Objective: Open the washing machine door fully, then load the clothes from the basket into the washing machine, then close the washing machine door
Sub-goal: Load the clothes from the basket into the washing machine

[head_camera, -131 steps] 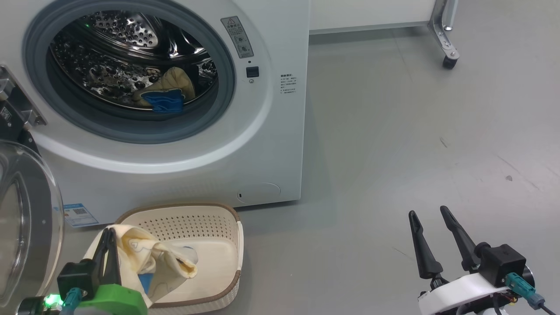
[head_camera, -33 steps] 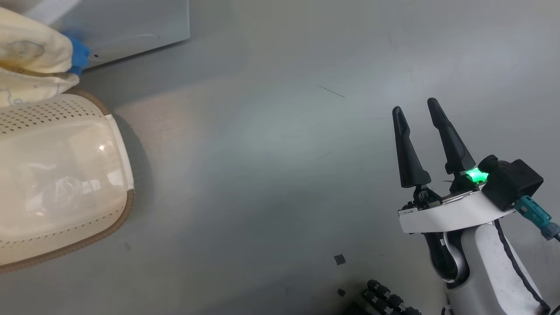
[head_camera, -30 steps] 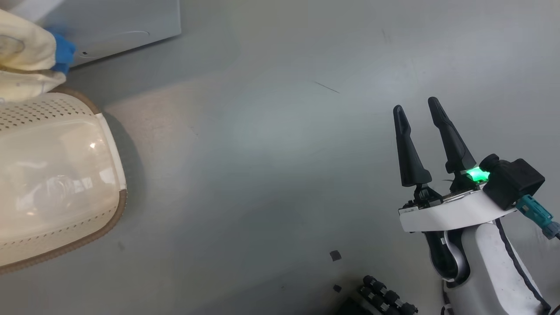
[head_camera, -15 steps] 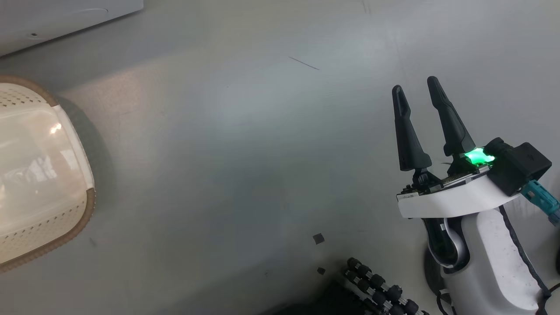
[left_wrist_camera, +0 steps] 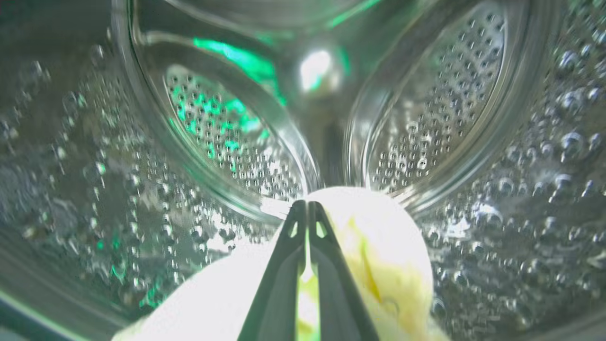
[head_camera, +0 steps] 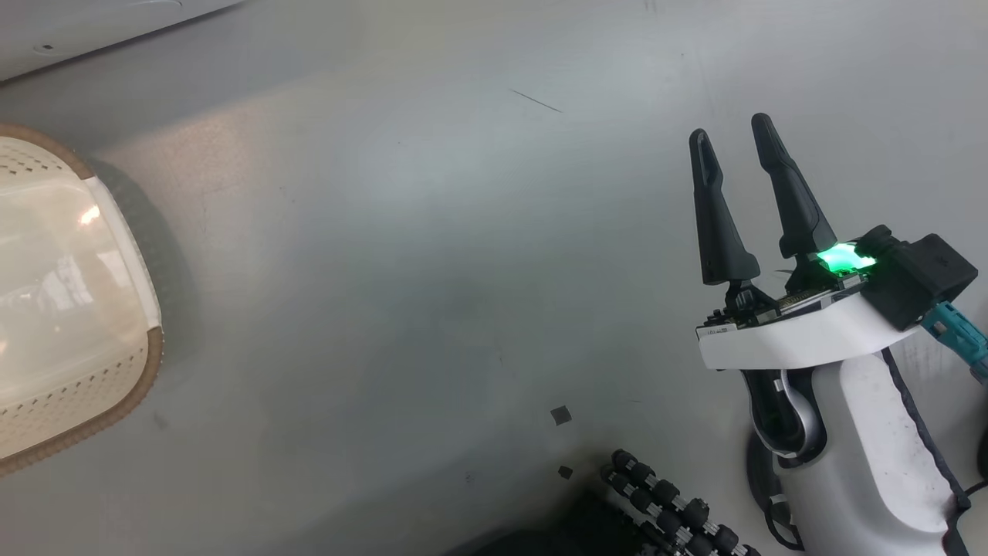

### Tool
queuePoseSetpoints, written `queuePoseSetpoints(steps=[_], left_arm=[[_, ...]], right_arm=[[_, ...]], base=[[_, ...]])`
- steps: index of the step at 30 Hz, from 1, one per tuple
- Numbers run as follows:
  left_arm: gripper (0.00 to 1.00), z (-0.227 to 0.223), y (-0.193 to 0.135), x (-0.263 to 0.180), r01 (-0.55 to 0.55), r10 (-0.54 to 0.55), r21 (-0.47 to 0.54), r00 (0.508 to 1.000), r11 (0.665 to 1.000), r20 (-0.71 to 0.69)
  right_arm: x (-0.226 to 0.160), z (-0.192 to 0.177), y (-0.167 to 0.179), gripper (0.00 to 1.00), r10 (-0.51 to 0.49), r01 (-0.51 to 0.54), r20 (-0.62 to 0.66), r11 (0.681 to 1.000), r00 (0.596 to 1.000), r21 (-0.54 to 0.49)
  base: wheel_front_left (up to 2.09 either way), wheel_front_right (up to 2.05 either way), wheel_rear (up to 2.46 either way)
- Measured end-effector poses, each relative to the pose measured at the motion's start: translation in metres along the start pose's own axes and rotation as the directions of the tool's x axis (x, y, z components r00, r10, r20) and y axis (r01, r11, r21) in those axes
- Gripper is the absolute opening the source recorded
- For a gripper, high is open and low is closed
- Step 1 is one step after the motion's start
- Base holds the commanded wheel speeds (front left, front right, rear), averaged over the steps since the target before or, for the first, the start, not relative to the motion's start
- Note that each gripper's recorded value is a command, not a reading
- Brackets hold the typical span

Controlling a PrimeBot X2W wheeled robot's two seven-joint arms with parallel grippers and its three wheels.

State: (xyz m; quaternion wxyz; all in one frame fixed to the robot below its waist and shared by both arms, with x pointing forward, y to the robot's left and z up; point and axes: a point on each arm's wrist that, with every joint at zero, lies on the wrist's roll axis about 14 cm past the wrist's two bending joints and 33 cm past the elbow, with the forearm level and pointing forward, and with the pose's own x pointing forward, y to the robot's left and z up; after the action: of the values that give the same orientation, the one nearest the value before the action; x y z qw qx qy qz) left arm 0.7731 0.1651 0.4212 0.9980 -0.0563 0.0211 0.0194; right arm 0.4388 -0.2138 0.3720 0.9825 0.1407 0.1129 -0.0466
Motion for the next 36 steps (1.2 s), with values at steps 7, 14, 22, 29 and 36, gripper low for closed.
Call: queuePoseSetpoints(steps=[7, 14, 22, 29, 36], left_arm=[[0.00, -0.048, 0.001, -0.019, -0.016, 0.006, -0.065, 0.989, 0.998, -0.147], [1.00, -0.054, 0.008, -0.034, -0.027, 0.010, -0.088, 0.982, 0.996, -0.189], [1.00, -0.041, 0.026, -0.048, -0.040, 0.029, -0.069, 0.988, 0.997, -0.150], [1.00, -0.035, 0.041, -0.074, -0.052, 0.049, -0.033, 0.994, 0.998, -0.093], [1.00, -0.040, 0.029, -0.113, -0.022, 0.018, -0.043, 0.997, 0.999, -0.075]], right_arm=[[0.000, 0.002, 0.003, 1.00, 0.008, -0.008, 0.006, 1.000, 1.000, 0.014], [0.000, 0.009, 0.010, 1.00, 0.026, -0.027, 0.027, 0.999, 0.999, 0.024], [-0.002, 0.020, 0.018, 1.00, 0.047, -0.048, 0.053, 0.998, 0.998, 0.033], [-0.009, 0.034, 0.020, 1.00, 0.051, -0.054, 0.087, 0.998, 0.995, 0.035], [-0.020, 0.053, 0.017, 1.00, 0.038, -0.041, 0.132, 0.999, 0.991, 0.020]], base=[[0.00, 0.00, 0.00], [0.00, 0.00, 0.00], [0.00, 0.00, 0.00], [0.00, 0.00, 0.00], [0.00, 0.00, 0.00]])
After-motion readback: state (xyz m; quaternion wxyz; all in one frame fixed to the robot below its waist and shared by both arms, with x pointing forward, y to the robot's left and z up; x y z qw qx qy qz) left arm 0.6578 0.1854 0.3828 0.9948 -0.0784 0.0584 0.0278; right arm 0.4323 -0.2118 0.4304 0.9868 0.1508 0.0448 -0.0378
